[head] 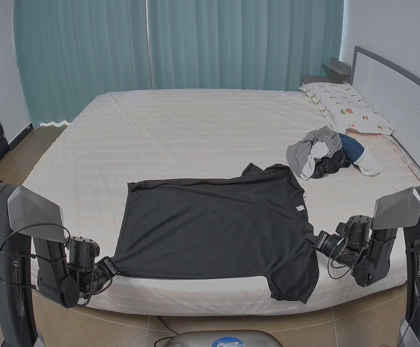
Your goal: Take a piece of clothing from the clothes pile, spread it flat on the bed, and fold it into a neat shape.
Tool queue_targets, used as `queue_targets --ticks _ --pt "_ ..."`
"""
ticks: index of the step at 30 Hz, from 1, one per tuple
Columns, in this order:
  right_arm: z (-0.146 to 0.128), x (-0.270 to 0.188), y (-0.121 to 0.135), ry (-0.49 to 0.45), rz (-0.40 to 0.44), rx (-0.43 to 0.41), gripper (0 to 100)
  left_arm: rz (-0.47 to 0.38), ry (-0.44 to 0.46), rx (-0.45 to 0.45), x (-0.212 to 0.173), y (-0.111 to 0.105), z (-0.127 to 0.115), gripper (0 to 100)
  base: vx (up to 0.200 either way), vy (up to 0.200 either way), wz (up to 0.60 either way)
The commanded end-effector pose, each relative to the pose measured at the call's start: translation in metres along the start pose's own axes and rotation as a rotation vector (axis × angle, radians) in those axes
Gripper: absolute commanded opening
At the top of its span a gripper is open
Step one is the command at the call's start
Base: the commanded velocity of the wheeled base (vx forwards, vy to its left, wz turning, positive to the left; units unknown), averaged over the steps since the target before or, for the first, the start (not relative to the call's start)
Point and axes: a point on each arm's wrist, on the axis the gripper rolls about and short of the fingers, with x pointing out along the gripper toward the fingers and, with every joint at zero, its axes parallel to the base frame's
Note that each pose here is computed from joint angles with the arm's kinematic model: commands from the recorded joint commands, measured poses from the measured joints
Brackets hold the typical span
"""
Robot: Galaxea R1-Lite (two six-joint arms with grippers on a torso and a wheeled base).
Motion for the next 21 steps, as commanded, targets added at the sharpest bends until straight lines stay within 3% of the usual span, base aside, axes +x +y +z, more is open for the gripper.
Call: queue_targets --ticks 1,11,12,16,21 --pt "0.006 0.005 0.001 -0.023 0.012 -0.032 0 0.002 0.0 -0.006 0.001 0.001 0.001 0 0.0 0.0 0.0" --pt "0.01 0.017 0.002 -0.033 0.021 -0.068 0 -0.001 -0.002 -0.021 0.001 0.001 0.001 0 0.0 0.0 0.0" --pt "0.006 0.017 0.001 -0.021 0.022 -0.063 100 -0.001 -0.002 -0.021 0.001 0.001 0.001 0 0.0 0.0 0.0" --pt "0.0 0.008 -0.001 0.014 0.004 -0.051 100 -0.001 -0.002 -0.022 0.001 0.001 0.001 0 0.0 0.0 0.0" --pt "0.014 -0.012 -0.003 -0.004 -0.022 -0.035 100 -0.003 -0.002 -0.022 0.001 0.001 0.001 0 0.0 0.0 0.0"
